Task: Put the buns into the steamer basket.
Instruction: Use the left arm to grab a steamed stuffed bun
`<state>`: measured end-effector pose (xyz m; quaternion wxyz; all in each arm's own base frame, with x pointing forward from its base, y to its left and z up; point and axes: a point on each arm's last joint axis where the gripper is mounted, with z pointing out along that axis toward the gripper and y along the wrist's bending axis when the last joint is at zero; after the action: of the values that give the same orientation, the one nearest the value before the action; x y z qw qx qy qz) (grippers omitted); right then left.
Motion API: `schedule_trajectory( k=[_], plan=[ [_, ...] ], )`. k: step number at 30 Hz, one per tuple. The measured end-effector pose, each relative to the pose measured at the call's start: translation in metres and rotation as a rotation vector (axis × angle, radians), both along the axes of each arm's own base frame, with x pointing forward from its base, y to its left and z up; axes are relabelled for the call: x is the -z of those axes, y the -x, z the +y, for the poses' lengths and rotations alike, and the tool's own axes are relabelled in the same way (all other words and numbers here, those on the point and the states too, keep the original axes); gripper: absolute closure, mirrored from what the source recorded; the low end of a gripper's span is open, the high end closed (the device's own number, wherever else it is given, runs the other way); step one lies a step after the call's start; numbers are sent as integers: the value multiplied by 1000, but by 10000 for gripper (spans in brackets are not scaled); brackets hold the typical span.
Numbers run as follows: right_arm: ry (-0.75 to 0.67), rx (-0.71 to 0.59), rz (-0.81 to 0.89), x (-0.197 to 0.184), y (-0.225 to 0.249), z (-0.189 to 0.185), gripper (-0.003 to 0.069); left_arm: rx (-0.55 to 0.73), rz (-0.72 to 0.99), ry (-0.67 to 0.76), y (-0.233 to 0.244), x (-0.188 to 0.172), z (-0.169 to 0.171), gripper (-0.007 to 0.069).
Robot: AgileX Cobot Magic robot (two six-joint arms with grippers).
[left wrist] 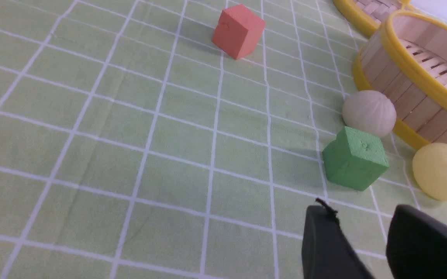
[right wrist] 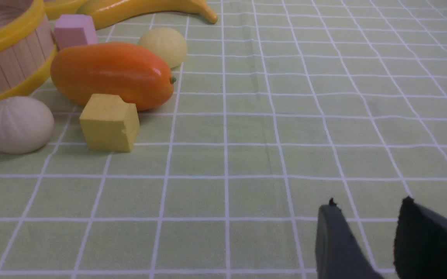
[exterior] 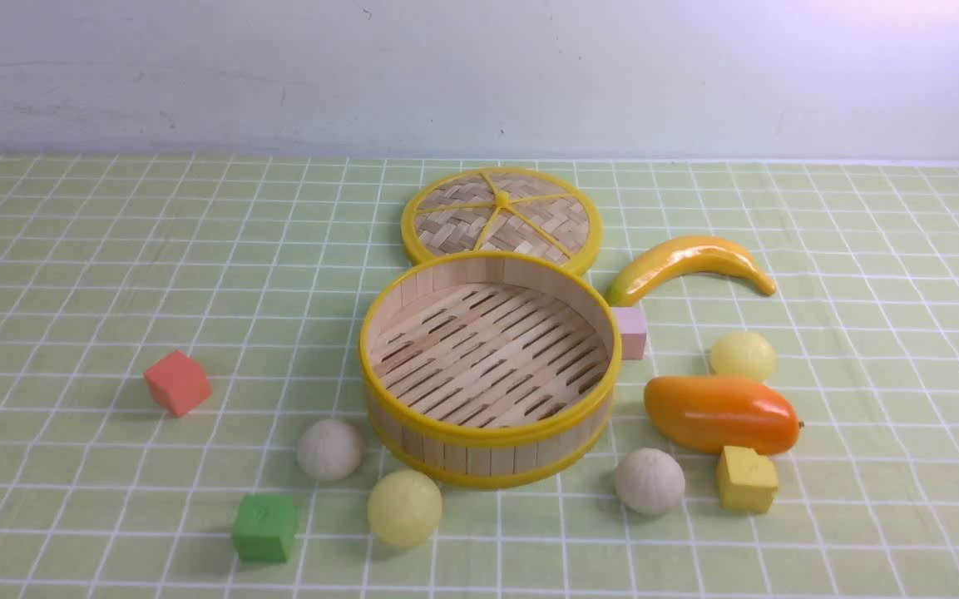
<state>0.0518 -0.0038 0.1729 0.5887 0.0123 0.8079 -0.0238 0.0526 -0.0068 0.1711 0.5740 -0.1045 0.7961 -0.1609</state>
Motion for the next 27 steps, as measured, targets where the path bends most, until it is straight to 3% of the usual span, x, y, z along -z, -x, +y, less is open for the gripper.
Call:
schedule_trajectory(
  k=[3, 8, 10, 15, 19, 23, 27],
  plan=[
    [0, 0, 0, 0, 0, 0, 419, 1, -20, 38, 0, -2, -1, 387],
    [0, 0, 0, 0, 0, 0, 419, -10, -89, 280, -2, -12, -5, 387],
    [0, 0, 0, 0, 0, 0, 419, -23, -153, 451, -3, -21, -5, 387],
    [0, 0, 0, 0, 0, 0, 419, -37, -261, 577, -3, -32, -3, 390],
    [0, 0, 0, 0, 0, 0, 419, -26, -237, 710, -1, -45, -4, 456],
    [0, 0, 0, 0, 0, 0, 419, 58, -194, 680, 9, -83, -9, 592],
    [0, 0, 0, 0, 0, 0, 419, 124, -9, 527, 4, -106, -18, 638]
  ],
)
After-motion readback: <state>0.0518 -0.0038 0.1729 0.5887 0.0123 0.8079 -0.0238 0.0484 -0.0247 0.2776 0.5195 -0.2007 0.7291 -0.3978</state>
